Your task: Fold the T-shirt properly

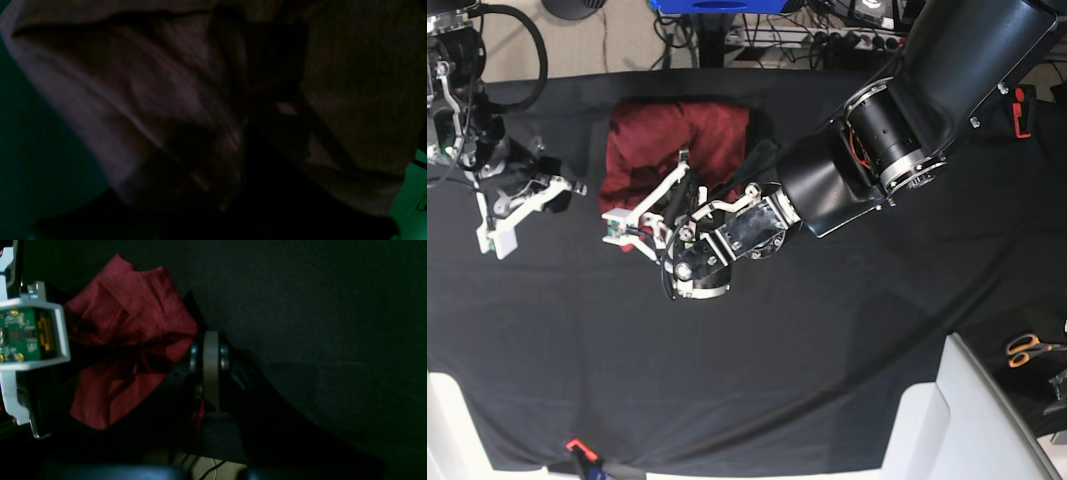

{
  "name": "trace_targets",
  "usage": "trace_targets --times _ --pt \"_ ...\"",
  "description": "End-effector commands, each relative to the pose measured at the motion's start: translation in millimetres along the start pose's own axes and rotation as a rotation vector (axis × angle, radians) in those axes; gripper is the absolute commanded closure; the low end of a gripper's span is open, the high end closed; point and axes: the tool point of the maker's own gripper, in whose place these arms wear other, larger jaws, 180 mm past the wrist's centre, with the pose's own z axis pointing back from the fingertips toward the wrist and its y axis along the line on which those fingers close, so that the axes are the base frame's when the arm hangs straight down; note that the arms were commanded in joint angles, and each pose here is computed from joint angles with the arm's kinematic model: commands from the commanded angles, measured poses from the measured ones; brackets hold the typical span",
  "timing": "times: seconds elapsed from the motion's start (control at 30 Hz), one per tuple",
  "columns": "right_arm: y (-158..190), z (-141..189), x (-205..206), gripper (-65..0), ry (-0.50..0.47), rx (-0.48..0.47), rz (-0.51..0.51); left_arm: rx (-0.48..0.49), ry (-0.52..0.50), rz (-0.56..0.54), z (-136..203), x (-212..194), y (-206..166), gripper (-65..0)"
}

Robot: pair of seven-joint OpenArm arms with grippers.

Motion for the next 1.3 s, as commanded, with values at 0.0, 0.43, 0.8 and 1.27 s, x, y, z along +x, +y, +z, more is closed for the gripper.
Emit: trace_targets --times 0.0,0.43,0.8,1.27 --pt "0.4 4.0 13.7 0.0 -0.039 0.007 0.012 0.027 -0.043 -0.02 13.7 17.3 15.2 -7.2" --pt "-11.1 -3.1 1.8 0.0 -0.001 -0.017 -0.008 0.08 -0.036 -0.034 31.4 19.5 39.6 -46.4" --pt "-10.7 -3.2 3.3 0.0 -0.003 -0.016 -0.007 0.127 -0.043 -0.05 49.5 26.6 60.4 -59.4" --pt "-8.9 -3.8 10.6 0.0 -0.017 -0.013 -0.004 0.324 -0.106 0.027 131.9 4.2 70.8 0.0"
